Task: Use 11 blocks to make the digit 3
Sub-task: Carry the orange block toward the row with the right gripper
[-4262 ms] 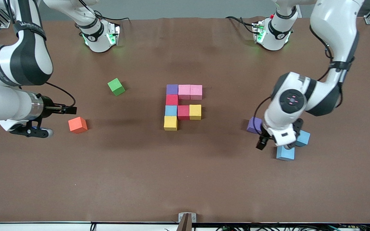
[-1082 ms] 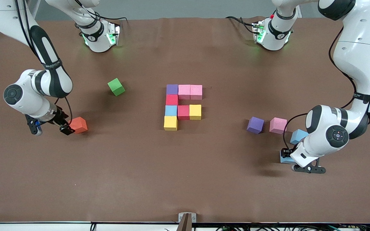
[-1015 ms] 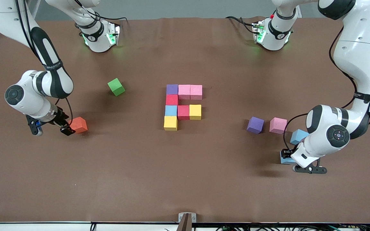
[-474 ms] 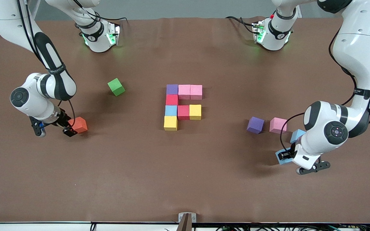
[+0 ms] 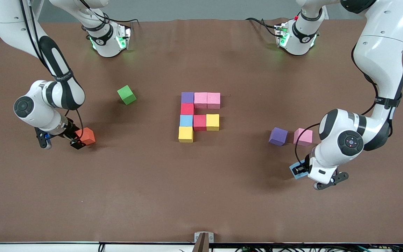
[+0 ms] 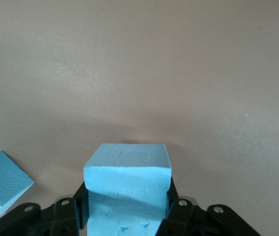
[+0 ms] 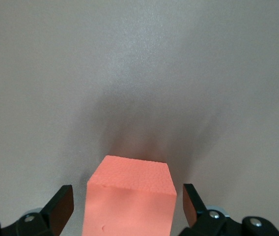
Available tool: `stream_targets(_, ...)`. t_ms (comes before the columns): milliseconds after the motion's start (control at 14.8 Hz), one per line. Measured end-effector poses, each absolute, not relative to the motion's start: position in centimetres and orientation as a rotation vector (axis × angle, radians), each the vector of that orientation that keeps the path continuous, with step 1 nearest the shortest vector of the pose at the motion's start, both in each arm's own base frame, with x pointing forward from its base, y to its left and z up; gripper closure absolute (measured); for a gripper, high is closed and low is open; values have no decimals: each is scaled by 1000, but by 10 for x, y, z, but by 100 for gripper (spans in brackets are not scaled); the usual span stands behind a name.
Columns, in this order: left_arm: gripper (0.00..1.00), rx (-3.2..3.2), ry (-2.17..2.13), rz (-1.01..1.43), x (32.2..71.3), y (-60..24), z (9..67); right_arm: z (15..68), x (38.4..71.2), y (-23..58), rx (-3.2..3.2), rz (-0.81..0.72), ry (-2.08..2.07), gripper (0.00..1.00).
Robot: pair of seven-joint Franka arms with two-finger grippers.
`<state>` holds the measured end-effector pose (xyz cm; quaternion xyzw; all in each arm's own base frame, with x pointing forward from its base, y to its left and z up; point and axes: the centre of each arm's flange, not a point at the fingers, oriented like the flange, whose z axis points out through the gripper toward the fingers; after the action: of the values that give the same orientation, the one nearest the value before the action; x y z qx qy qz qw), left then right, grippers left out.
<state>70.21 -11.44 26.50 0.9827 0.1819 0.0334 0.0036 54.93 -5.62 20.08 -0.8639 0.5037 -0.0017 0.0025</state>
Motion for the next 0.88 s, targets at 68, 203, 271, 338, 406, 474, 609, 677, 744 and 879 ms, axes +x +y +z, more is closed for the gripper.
stream_targets(68,41,3079,574,107,703,-113,266,199,549,-56,-2711,0,1581,7)
stream_targets(203,41,3078,576,108,703,-112,266,195,548,-53,-2717,11,1576,13)
stream_targets(271,41,3079,576,108,703,-112,266,194,548,-51,-2720,14,1572,23)
stream_targets(338,41,3079,575,108,703,-112,266,194,548,-50,-2722,14,1568,33)
stream_targets(406,41,3079,576,108,703,-112,266,194,549,-48,-2725,16,1564,38)
stream_targets(474,41,3078,576,109,703,-112,266,194,549,-45,-2731,25,1557,38)
stream_targets(609,41,3077,576,114,704,-112,268,195,550,-31,-2757,53,1525,41)
stream_targets(677,41,3076,575,117,705,-113,269,196,551,-21,-2772,69,1506,41)
stream_targets(744,41,3076,572,120,705,-115,270,197,552,-11,-2785,84,1489,41)
stream_targets(879,41,3076,569,123,705,-116,271,202,558,10,-2784,94,1497,41)
